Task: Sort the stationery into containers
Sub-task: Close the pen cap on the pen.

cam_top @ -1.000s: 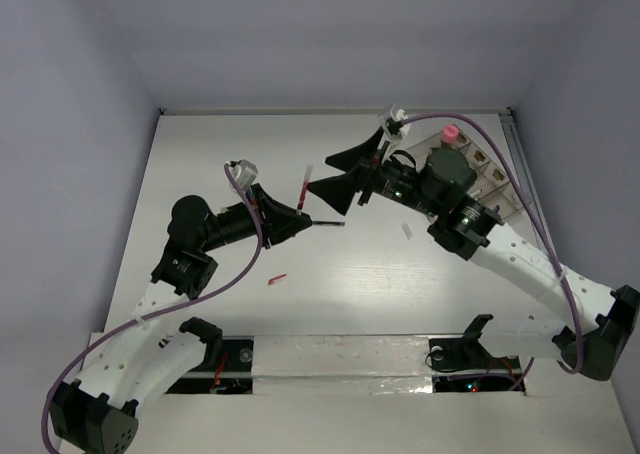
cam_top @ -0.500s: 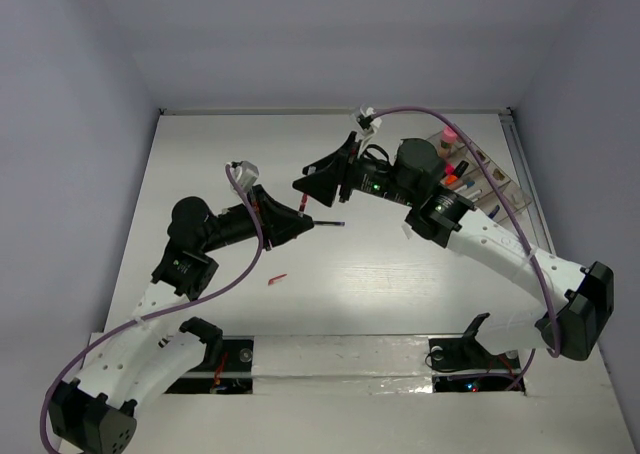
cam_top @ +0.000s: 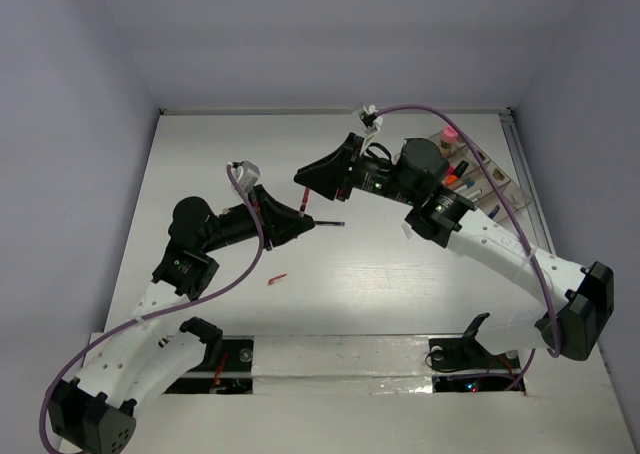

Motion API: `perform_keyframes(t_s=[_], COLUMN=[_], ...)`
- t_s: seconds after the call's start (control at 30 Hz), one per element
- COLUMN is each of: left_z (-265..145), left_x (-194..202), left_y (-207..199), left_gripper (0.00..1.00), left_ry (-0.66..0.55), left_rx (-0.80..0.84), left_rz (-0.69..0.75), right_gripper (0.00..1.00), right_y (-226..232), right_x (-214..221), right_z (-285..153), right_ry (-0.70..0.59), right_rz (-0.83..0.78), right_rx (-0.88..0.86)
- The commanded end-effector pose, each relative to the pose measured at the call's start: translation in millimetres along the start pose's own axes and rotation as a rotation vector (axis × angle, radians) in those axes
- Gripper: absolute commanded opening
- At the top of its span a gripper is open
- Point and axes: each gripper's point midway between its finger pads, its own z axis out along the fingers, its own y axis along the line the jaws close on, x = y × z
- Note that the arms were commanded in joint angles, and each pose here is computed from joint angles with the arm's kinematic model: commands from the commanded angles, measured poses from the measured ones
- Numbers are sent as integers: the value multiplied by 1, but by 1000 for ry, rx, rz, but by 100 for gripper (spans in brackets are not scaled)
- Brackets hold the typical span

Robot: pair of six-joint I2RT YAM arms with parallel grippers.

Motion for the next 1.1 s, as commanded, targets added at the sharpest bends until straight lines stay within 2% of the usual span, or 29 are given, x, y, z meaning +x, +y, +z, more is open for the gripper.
perform_keyframes(t_s=[0.0, 0.07, 0.13, 0.27, 0.37, 0.5, 0.6, 0.83, 1.07], left_z=[1, 1, 2, 4, 4, 4, 9, 29, 32], left_x=[-12, -13, -14, -30, -71, -108, -127, -133, -147], left_y=[-10, -11, -13, -20, -39, -59, -63, -58, -63], left_gripper=[0, 0, 0, 0, 0, 0, 0, 0, 0], left_ry=[-37, -42, -45, -79, -140, -195, -224, -211, -231], left_rx=[38, 39, 45, 58, 48, 61, 67, 121, 90], left_rz=[53, 57, 59, 82, 177, 262, 271, 206, 258], right_gripper=[21, 6, 0, 0, 0, 0, 0, 0, 0], right_y=[19, 18, 18, 21, 18, 11, 6, 4, 3], right_x=[-27, -24, -21, -9, 5, 24, 41, 62, 75], right_z=[-4, -5, -5, -5, -9, -13, -13, -11, -7], right_ry=[-78, -78, -75, -57, -40, -6, 21, 54, 87], right_rz=[-41, -35, -21, 9, 43, 81, 104, 125, 129], right_rx=[-60, -63, -65, -112, -114, -98, -83, -63, -48])
